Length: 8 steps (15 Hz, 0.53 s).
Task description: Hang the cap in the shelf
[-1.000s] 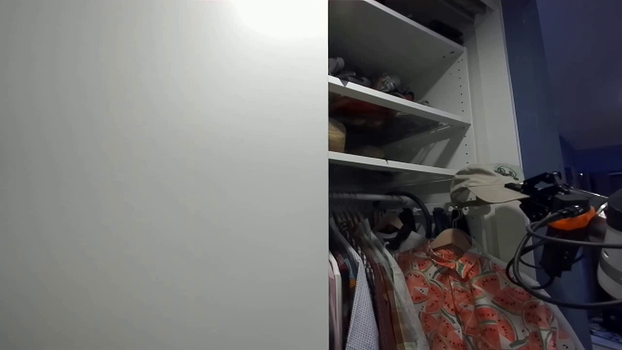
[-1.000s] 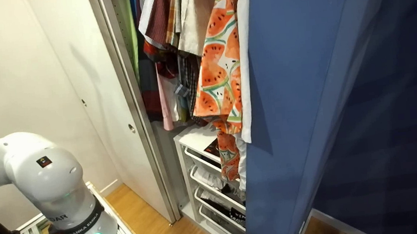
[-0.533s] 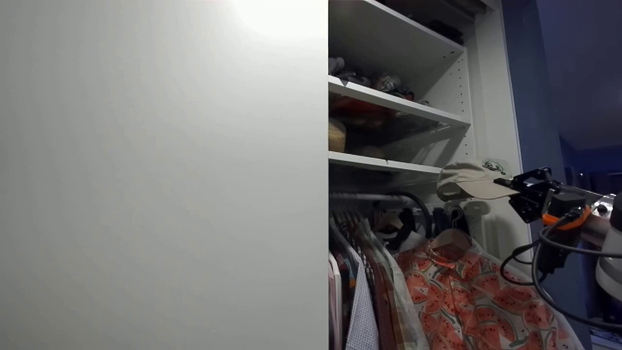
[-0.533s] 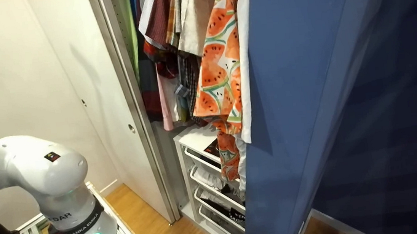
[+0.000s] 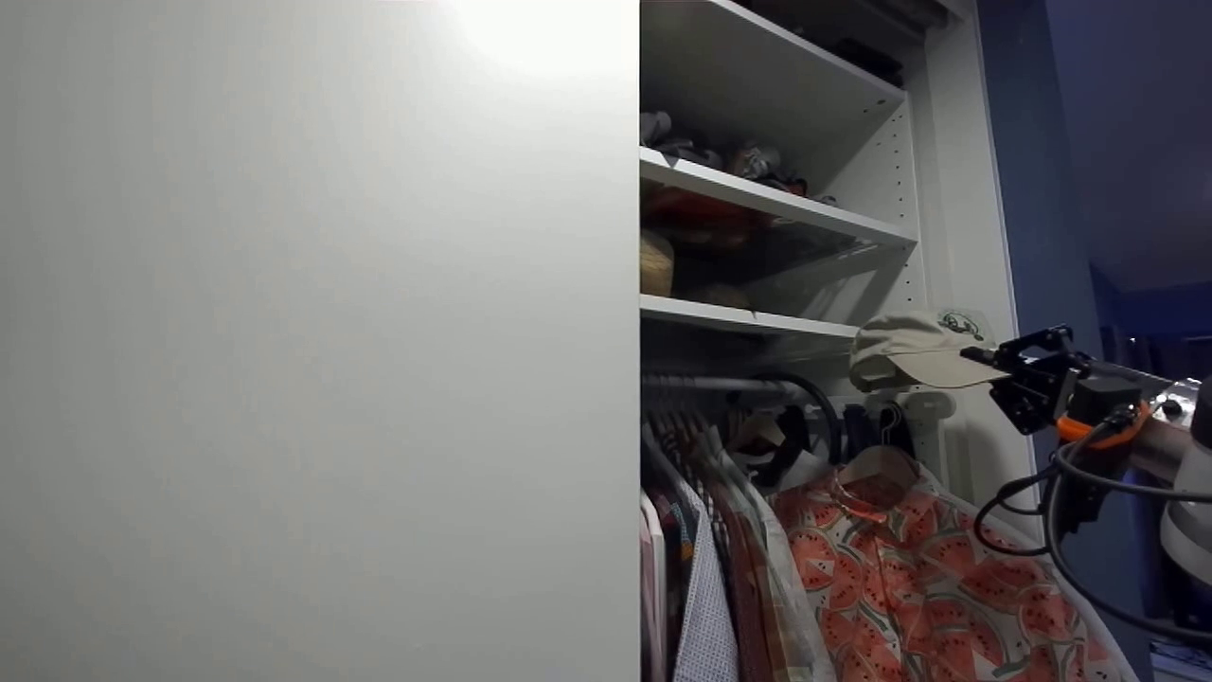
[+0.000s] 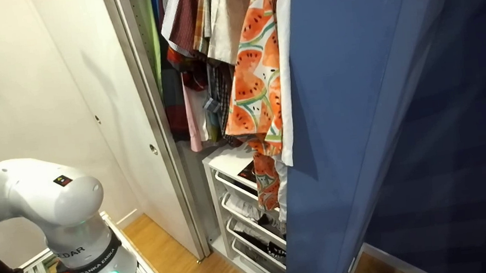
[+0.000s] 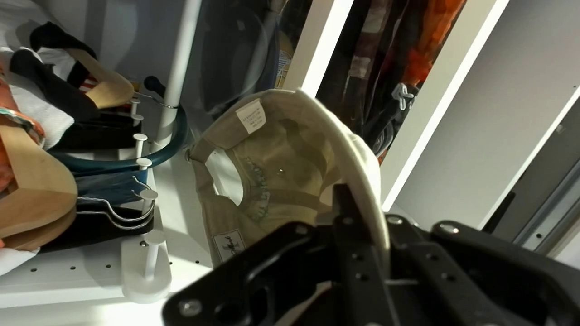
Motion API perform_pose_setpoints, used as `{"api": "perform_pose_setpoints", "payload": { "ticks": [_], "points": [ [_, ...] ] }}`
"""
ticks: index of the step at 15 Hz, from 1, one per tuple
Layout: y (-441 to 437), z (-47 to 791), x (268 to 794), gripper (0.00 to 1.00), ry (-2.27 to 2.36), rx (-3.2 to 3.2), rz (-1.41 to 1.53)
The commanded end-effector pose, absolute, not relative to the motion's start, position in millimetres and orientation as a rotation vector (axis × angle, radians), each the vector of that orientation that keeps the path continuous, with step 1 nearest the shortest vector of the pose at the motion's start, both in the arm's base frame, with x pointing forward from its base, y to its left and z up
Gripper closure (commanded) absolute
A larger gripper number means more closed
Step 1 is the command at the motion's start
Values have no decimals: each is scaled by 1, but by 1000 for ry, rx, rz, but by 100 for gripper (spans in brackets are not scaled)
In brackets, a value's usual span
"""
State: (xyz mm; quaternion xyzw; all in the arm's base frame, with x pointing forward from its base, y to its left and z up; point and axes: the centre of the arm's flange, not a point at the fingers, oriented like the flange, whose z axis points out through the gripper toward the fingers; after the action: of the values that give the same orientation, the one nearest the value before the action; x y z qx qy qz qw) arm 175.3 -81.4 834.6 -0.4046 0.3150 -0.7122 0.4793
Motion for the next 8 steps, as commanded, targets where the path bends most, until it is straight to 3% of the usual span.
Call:
{"api": "perform_pose_setpoints", "payload": {
  "ticks": [1, 8],
  "points": [
    [-84, 842, 183, 99, 783, -938, -1754],
    [-86, 845, 201, 99, 838, -876, -1811]
  ]
}}
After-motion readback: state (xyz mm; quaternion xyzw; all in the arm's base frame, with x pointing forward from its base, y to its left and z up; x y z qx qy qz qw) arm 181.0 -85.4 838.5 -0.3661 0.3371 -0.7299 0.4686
